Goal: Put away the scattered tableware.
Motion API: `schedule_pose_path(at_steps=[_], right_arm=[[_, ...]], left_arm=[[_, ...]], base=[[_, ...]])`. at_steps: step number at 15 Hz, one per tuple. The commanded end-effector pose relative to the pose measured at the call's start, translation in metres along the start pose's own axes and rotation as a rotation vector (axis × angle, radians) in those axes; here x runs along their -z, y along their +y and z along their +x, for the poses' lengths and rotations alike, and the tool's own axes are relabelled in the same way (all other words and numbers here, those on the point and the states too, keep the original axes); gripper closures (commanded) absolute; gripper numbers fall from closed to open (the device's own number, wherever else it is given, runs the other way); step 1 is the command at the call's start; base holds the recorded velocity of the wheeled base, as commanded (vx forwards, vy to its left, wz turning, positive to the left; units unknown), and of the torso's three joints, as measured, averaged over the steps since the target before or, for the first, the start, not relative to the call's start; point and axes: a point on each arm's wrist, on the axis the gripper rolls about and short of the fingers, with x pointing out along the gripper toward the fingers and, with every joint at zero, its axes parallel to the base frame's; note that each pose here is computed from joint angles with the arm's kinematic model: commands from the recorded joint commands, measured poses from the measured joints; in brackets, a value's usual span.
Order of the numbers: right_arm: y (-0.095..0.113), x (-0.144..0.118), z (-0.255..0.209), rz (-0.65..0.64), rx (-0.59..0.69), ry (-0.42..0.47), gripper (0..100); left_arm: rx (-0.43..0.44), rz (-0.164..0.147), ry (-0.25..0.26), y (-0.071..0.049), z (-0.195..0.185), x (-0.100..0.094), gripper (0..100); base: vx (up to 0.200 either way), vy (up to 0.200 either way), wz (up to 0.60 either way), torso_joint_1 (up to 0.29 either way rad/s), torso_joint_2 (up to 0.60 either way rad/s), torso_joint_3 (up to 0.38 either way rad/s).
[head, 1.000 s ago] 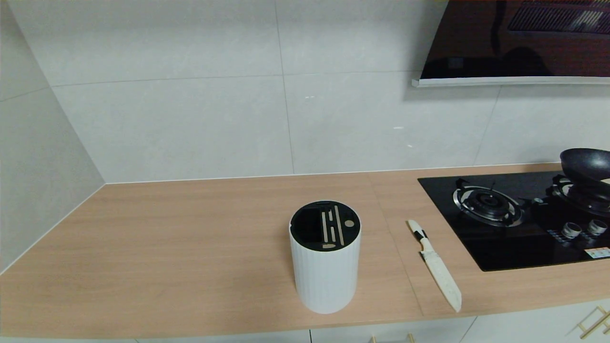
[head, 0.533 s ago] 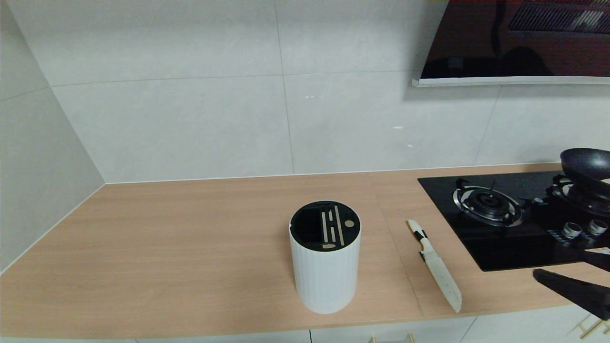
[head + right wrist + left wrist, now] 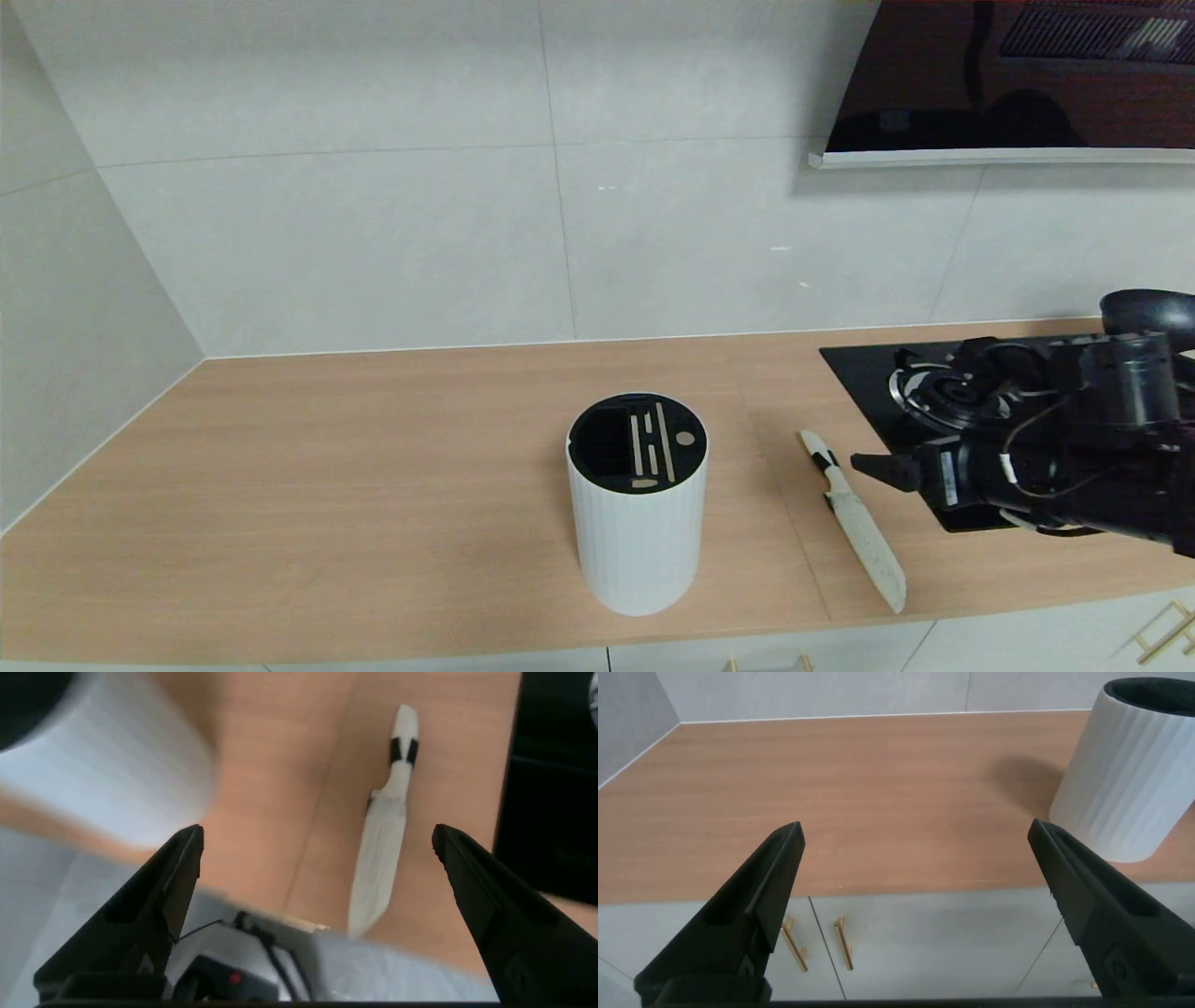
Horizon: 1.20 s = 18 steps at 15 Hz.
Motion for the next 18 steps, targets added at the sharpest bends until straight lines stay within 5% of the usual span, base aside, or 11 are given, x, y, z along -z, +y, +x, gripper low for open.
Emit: schedule_pose_path(at_steps=[1, 8, 18], right_arm=[[-0.008, 0.033, 0.069, 0.003, 0.069, 0.126, 0], [-0.018, 0.070, 0.122, 0.004, 0.152, 0.180, 0], [-0.034, 0.078, 0.146, 0.024, 0.233, 0.171, 0]], left_arm=[[-0.001, 0.000, 0.000, 0.000, 0.000, 0.000, 0], [-0.001, 0.000, 0.000, 0.000, 0.000, 0.000, 0], [-0.001, 0.000, 0.000, 0.000, 0.000, 0.000, 0]], base=[[0.000, 0.000, 0.00, 0.000, 0.00, 0.000], [0.000, 0.000, 0.00, 0.000, 0.00, 0.000], [0.000, 0.000, 0.00, 0.000, 0.00, 0.000]])
